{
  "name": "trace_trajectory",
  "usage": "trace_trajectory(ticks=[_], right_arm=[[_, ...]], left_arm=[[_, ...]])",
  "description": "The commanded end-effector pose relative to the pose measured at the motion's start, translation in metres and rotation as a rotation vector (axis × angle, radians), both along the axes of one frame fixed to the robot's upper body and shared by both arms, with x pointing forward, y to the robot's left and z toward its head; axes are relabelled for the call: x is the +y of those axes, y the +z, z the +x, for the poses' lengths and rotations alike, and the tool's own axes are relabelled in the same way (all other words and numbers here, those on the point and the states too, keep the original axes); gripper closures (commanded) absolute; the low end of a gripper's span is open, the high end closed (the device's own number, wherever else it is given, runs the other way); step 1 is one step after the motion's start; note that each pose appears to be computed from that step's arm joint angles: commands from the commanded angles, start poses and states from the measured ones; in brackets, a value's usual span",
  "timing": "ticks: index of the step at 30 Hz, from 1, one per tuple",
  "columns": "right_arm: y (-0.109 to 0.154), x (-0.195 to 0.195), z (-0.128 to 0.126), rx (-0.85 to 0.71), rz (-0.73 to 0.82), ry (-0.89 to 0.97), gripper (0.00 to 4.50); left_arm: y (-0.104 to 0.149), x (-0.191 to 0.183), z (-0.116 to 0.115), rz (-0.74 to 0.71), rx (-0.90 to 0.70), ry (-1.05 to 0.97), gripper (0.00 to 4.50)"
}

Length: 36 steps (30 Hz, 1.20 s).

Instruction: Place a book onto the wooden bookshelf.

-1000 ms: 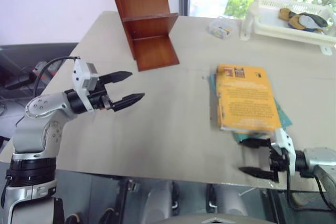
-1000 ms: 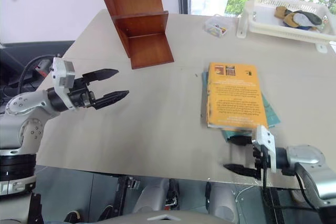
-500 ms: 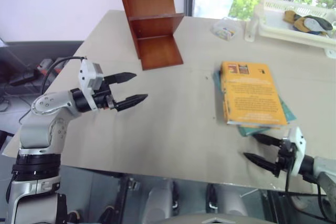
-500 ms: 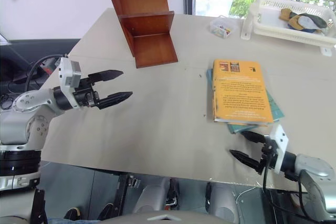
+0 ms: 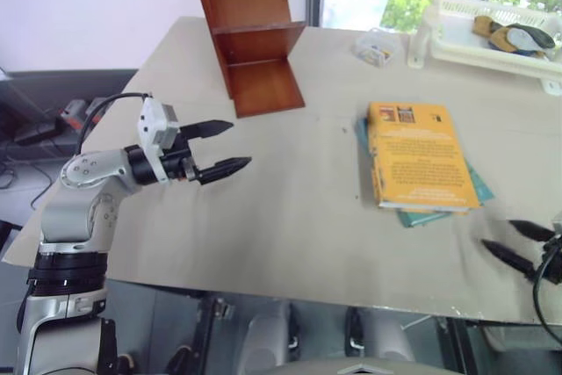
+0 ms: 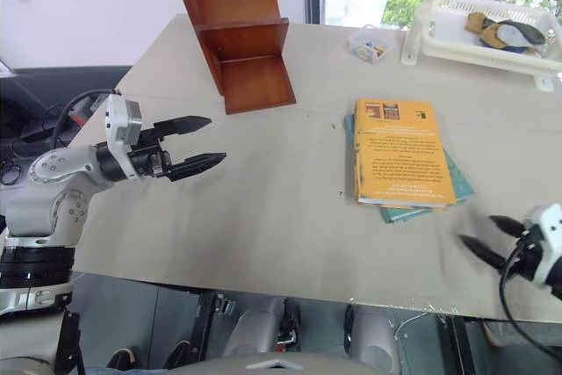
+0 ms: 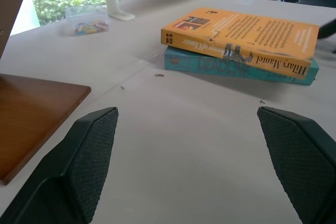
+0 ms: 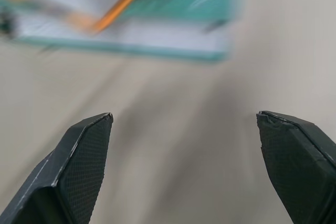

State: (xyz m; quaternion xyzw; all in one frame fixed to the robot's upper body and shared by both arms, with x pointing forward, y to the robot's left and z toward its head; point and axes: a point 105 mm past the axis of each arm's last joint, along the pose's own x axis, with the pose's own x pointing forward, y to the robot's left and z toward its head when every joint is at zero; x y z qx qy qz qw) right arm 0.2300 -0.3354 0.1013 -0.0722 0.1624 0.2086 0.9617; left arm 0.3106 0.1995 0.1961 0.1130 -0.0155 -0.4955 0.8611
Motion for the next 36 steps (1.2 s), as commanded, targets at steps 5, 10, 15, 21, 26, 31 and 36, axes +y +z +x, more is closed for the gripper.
trace_trajectory(ticks=[5, 10, 15, 21, 26, 31, 36], right_arm=[[0.055, -0.012, 0.046, -0.306, 0.050, -0.245, 0.00], [0.054, 0.005, 0.076, -0.341, 0.021, -0.353, 0.00], [0.046, -0.016, 0.103, -0.292, 0.029, -0.546, 0.00], [0.043, -0.028, 0.136, -0.236, 0.039, -0.604, 0.00], [0.032, -0.010, 0.159, -0.177, -0.005, -0.460, 0.00], [0.022, 0.014, 0.173, -0.133, -0.049, -0.254, 0.00], [0.022, 0.034, 0.179, -0.134, -0.007, -0.116, 0.00]], left_arm=[[0.011, 0.001, 0.000, 0.009, -0.046, -0.010, 0.01], [0.012, 0.000, -0.001, 0.012, -0.051, -0.009, 0.01], [0.014, 0.002, -0.002, 0.011, -0.058, -0.003, 0.01], [0.013, 0.003, -0.005, 0.009, -0.059, 0.008, 0.01], [0.013, 0.004, -0.006, 0.006, -0.063, 0.020, 0.01], [0.013, 0.006, -0.008, 0.003, -0.068, 0.033, 0.01], [0.013, 0.006, -0.009, 0.000, -0.072, 0.042, 0.01]])
